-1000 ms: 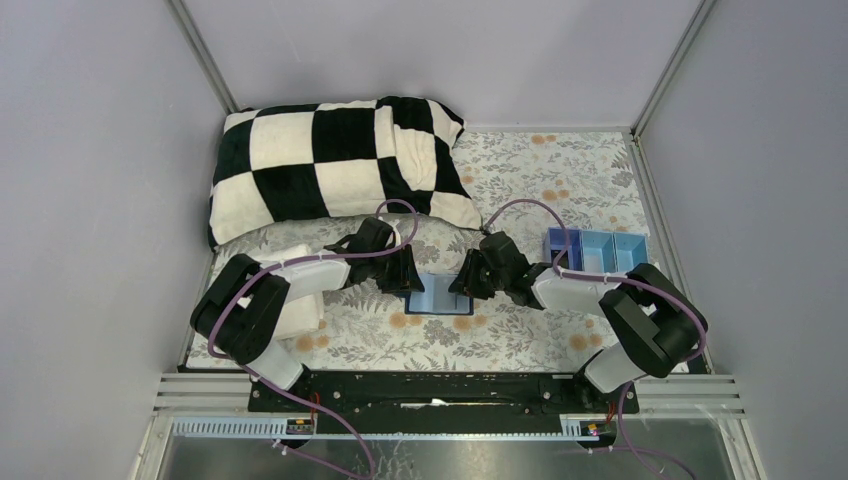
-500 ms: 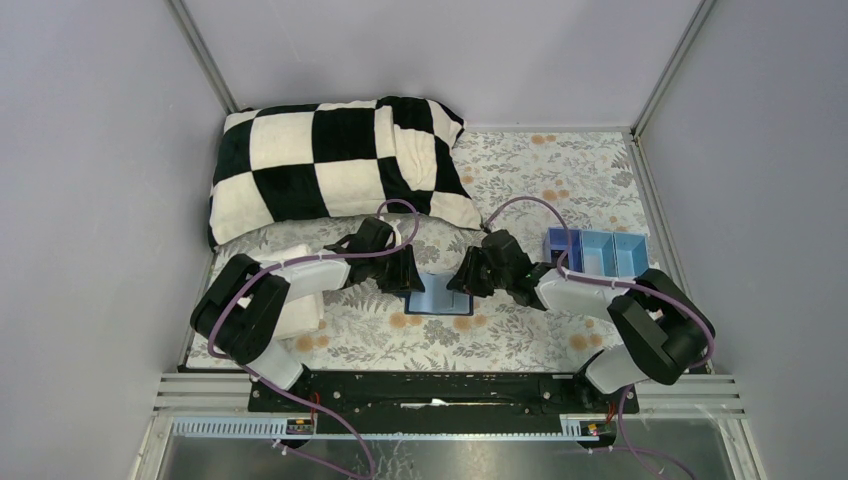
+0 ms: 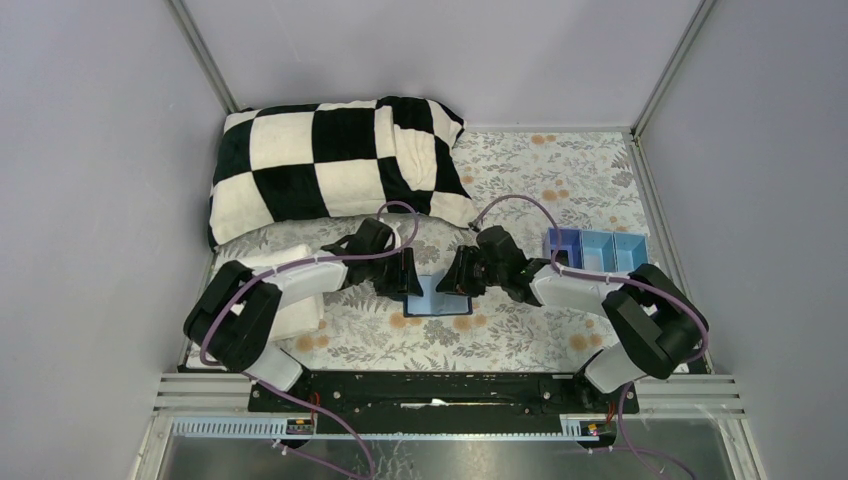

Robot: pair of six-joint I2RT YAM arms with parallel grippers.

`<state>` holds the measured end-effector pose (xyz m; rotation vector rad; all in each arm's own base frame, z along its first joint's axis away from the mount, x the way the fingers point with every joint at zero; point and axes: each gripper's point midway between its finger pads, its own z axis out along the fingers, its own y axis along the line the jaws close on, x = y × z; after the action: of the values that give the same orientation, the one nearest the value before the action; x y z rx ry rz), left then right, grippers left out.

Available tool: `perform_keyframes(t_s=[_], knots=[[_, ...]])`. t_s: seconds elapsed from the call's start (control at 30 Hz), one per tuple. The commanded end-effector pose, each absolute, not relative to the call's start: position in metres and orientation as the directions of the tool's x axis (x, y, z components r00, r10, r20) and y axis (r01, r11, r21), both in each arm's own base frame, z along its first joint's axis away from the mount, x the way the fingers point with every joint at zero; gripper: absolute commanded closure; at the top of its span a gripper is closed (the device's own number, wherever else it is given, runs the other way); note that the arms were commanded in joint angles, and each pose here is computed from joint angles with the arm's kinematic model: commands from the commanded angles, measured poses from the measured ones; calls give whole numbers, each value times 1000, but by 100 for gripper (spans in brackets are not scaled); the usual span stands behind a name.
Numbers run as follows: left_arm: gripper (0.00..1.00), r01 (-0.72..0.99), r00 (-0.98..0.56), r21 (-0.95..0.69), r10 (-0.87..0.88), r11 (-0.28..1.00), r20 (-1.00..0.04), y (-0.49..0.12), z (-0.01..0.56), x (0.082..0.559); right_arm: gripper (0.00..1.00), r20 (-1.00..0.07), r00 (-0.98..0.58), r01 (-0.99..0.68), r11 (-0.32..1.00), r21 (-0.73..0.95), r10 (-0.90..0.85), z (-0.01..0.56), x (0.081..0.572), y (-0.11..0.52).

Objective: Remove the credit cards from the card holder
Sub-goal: Remove the credit card from the card holder.

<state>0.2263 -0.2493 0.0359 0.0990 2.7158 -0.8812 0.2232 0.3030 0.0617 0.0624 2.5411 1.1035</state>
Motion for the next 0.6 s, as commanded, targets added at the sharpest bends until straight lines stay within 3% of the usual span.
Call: perform_keyframes(t_s=[0.0,0.37,0.57], knots=[[45,205,-927,-566,-26,799,-373,-252,71,238,70,-309,-941,-147,658,739,137,70,222,319],[44,244,-905,-540,-11,805,-425,-247,91,241,68,-337,-935,-182,673,717,107,78,226,322],[44,287,-906,-607,4,742,-423,-261,105,235,66,-341,-936,-196,672,714,89,77,227,326]])
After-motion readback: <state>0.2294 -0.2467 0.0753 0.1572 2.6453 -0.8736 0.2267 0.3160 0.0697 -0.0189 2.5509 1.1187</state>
